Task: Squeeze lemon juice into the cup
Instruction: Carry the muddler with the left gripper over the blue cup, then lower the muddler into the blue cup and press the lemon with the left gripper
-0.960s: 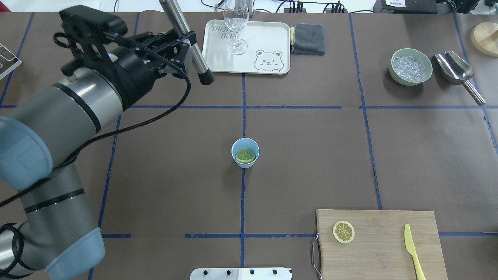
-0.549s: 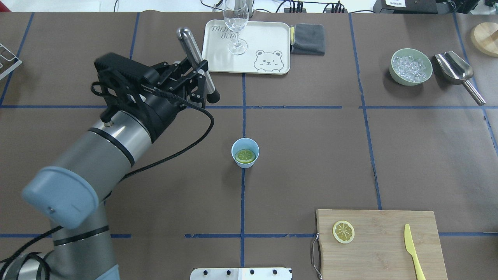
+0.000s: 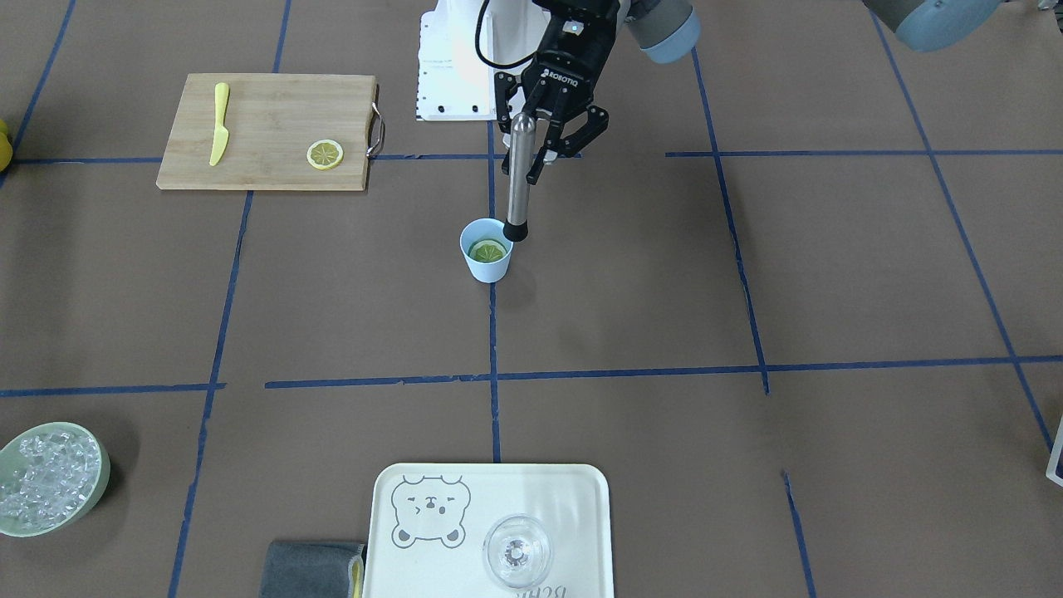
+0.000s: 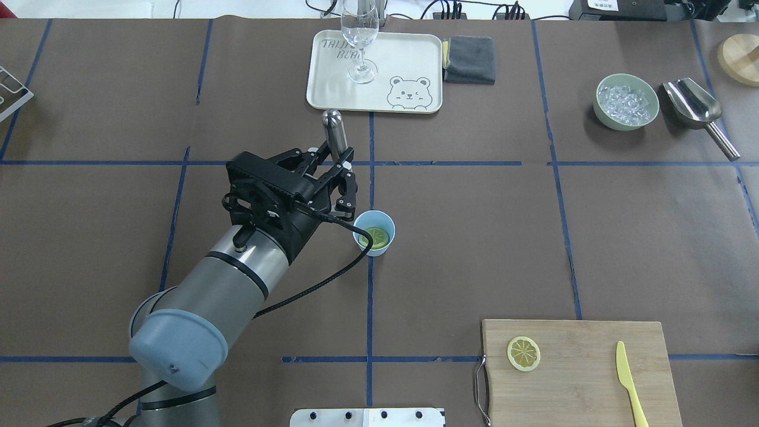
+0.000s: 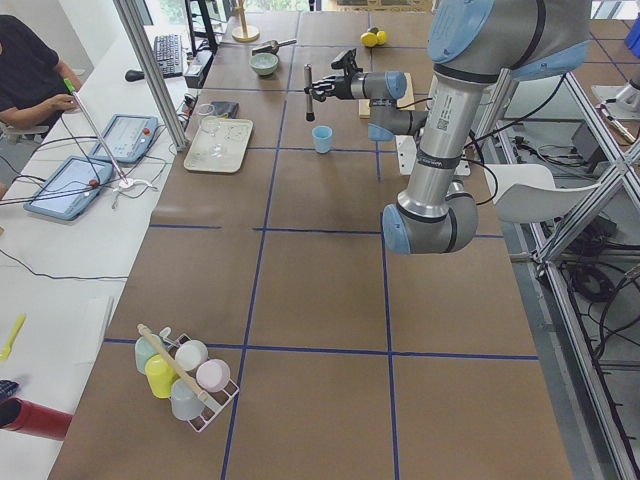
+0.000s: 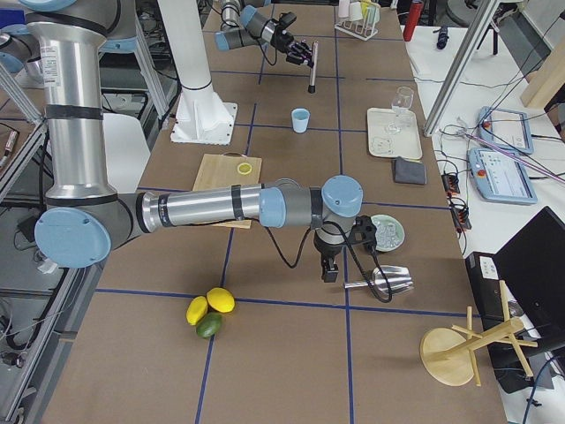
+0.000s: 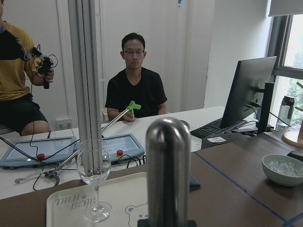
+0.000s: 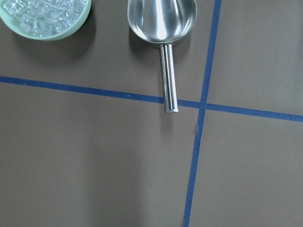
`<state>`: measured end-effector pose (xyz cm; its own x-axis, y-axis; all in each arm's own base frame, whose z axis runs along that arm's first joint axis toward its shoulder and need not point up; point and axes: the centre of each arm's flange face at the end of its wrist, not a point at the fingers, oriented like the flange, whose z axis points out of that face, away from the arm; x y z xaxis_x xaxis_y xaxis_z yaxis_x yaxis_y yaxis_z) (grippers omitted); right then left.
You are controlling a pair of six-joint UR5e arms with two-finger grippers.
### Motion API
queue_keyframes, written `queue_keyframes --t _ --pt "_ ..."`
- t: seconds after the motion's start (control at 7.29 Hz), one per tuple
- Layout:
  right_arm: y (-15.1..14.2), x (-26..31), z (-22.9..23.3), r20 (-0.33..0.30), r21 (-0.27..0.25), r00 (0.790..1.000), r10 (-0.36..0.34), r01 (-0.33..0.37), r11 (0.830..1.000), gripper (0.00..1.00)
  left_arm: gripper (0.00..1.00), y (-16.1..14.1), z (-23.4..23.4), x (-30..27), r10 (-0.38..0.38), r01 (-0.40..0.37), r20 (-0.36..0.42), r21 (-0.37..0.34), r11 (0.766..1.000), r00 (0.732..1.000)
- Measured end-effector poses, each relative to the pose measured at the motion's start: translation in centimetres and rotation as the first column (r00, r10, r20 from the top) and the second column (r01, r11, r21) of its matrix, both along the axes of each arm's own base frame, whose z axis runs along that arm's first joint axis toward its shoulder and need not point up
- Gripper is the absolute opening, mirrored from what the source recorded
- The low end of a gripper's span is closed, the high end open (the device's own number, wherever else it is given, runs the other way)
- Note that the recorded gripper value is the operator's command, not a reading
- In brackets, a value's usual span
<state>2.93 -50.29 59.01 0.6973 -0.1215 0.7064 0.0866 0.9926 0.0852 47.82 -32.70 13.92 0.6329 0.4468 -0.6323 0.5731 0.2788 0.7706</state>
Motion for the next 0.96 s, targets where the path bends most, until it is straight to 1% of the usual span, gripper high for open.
queue_keyframes --t 0.41,0.96 --pt "-0.1 0.0 0.2 0.001 -0.003 1.000 0.000 0.000 1.000 1.00 0.00 0.3 0.6 3.2 0.019 -0.019 0.012 -0.002 1.000 1.000" --pt "-0.1 0.0 0.2 0.001 -0.002 1.000 -0.002 0.002 1.000 1.00 0.00 1.7 2.2 5.6 0.051 -0.051 -0.001 -0.001 0.999 0.999"
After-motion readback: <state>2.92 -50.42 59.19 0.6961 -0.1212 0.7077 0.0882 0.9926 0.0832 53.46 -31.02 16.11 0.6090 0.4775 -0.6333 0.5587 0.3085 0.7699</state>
